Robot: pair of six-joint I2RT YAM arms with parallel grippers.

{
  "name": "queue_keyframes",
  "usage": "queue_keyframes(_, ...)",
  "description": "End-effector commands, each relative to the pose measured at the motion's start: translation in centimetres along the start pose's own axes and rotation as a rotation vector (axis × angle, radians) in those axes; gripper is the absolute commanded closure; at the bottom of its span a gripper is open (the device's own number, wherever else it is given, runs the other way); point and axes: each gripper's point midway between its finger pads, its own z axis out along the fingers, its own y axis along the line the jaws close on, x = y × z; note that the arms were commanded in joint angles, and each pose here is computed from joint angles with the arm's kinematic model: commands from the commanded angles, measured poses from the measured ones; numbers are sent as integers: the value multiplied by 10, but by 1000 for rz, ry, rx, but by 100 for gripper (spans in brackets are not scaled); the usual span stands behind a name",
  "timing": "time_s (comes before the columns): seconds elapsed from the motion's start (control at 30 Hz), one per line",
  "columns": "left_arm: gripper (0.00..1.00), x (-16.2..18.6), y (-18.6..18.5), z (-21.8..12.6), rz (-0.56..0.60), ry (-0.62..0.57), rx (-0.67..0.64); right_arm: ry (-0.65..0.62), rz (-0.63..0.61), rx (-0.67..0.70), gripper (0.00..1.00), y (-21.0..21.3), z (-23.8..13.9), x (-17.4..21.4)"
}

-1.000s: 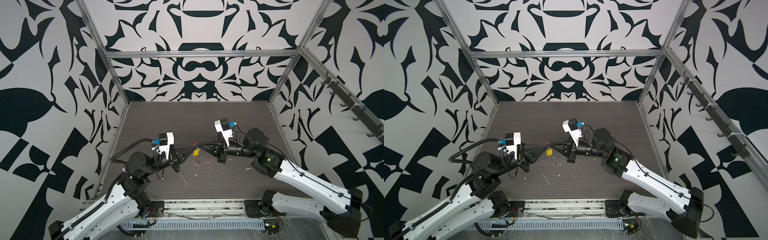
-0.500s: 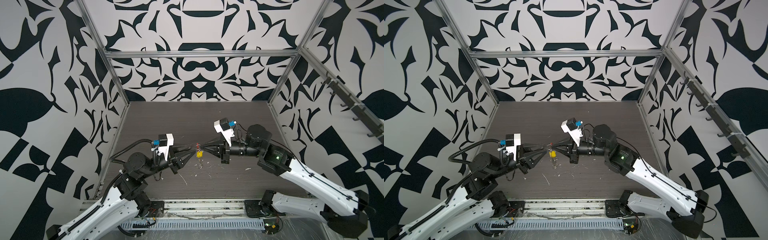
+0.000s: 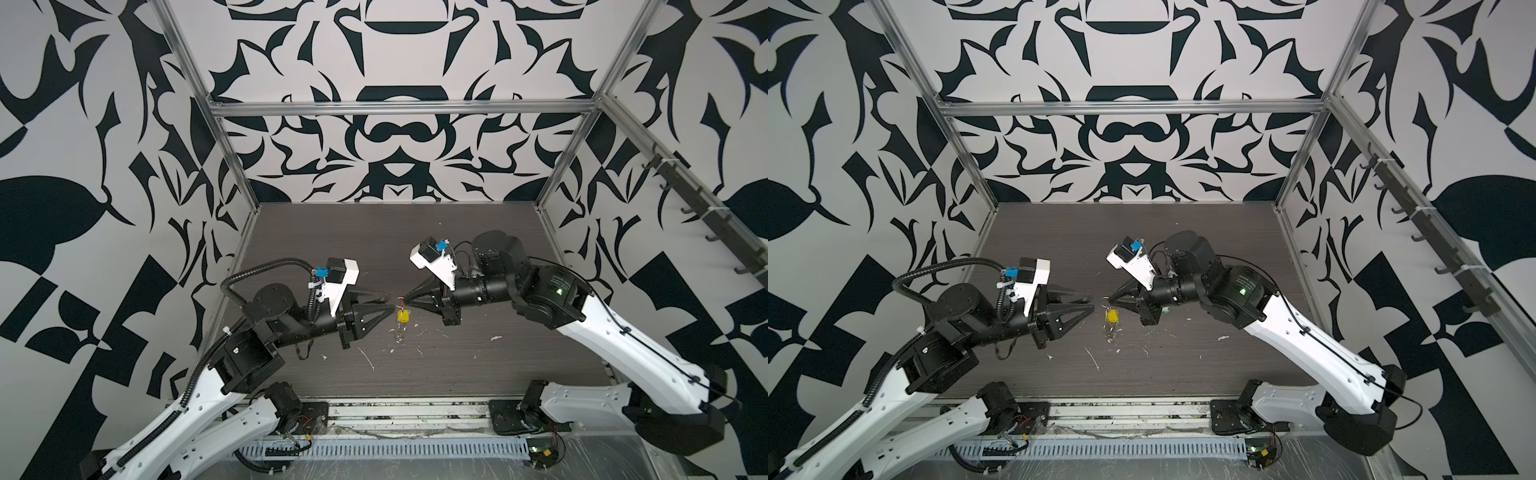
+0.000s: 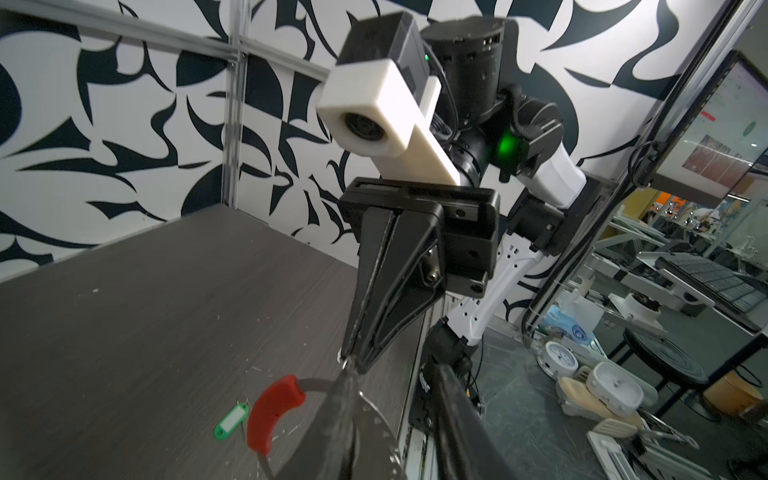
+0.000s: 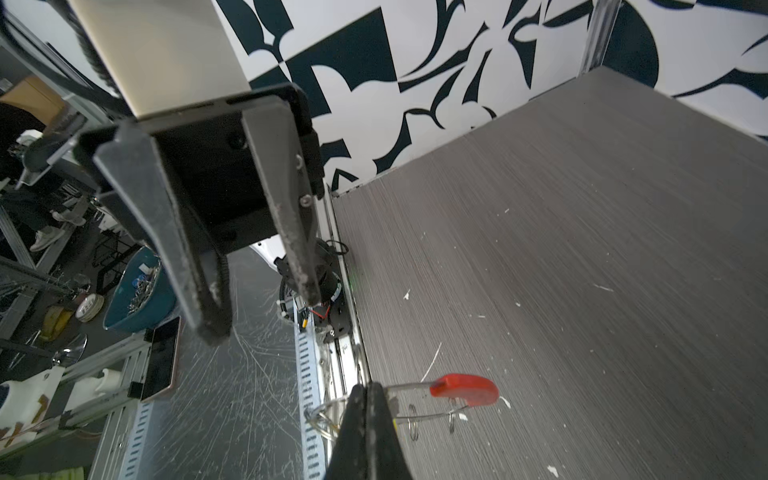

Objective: Remove the keys from the keyring

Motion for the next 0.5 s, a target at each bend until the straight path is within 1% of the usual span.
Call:
queue_keyframes(0.0, 67, 14, -3, 4, -32, 98, 29, 0, -56, -7, 100, 11, -12, -9)
queue_keyframes(0.17, 68, 24, 5, 14, -74, 165, 15, 18, -60, -12, 100, 14, -12, -8)
queue_keyframes(0.37, 74, 24, 6, 15, -64, 174, 12, 41, -68, -16, 100, 16, -10, -7)
queue_keyframes(0.47, 74, 26, 8, 15, -66, 191, 0, 52, -72, -14, 100, 16, -10, -5)
